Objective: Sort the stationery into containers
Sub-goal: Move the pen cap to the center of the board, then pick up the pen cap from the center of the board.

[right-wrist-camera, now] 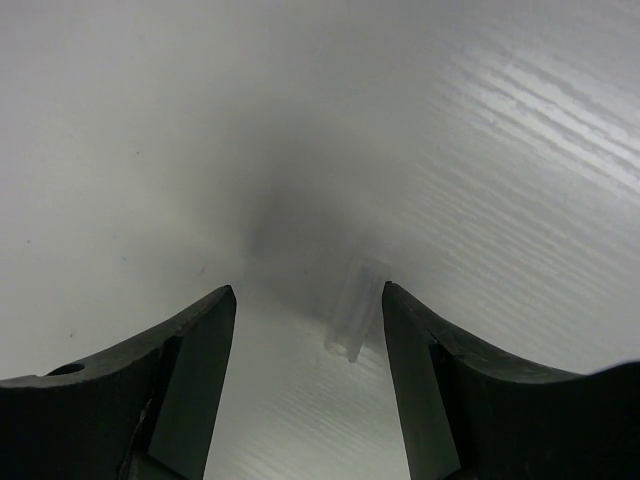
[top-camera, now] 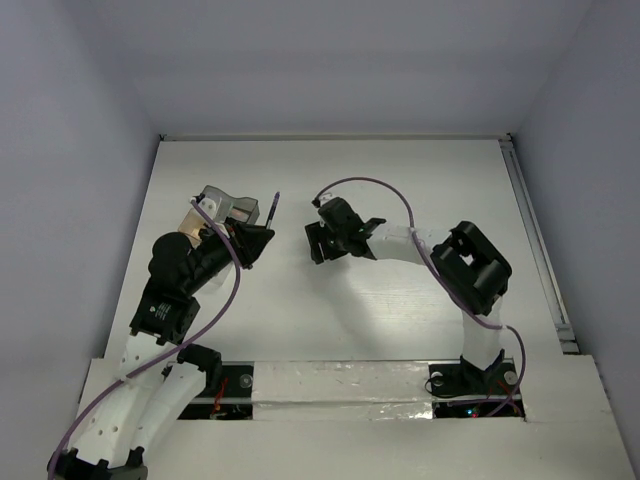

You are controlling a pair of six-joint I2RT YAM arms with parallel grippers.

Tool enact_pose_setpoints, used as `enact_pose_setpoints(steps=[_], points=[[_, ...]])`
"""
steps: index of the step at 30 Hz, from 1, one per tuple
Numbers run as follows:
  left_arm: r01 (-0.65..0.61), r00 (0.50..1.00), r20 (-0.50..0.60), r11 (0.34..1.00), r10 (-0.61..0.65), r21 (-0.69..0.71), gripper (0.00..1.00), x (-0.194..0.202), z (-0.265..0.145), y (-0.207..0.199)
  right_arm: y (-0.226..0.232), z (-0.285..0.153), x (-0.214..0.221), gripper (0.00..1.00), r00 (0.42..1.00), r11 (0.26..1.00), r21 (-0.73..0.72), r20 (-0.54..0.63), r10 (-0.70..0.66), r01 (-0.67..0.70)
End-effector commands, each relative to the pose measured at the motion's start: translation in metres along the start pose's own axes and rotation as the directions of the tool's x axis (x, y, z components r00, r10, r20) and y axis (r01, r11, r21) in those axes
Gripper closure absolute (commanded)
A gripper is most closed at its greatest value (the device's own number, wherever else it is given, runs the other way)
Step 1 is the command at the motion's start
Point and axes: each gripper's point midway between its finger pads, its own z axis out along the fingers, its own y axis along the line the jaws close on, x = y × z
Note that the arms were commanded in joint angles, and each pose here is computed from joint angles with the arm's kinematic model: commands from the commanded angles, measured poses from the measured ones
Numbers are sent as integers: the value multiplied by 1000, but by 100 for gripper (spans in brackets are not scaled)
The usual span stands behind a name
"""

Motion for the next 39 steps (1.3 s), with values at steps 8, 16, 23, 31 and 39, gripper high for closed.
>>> enact_pose_setpoints(steps=[8, 16, 23, 31, 39], points=[[-16, 999, 43, 1000, 15, 14, 100, -13, -1, -3, -17, -2, -17, 45, 998, 993, 99, -20, -57, 58], [-12, 999, 40, 1000, 12, 17, 100, -12, 0, -4, -26, 6, 2, 52, 989, 986, 140, -127, -76, 94], [-12, 999, 38, 1000, 11, 18, 100, -11, 0, -4, -33, 20, 13, 63, 981, 980, 171, -178, -72, 103], [-8, 999, 37, 1000, 7, 19, 100, -11, 0, -4, -44, 19, 19, 99, 979, 968, 225, -194, -67, 110], [37, 999, 17, 997, -39, 71, 100, -4, 4, -11, -5, -33, -42, 100, 996, 999, 48, 81, -27, 23]])
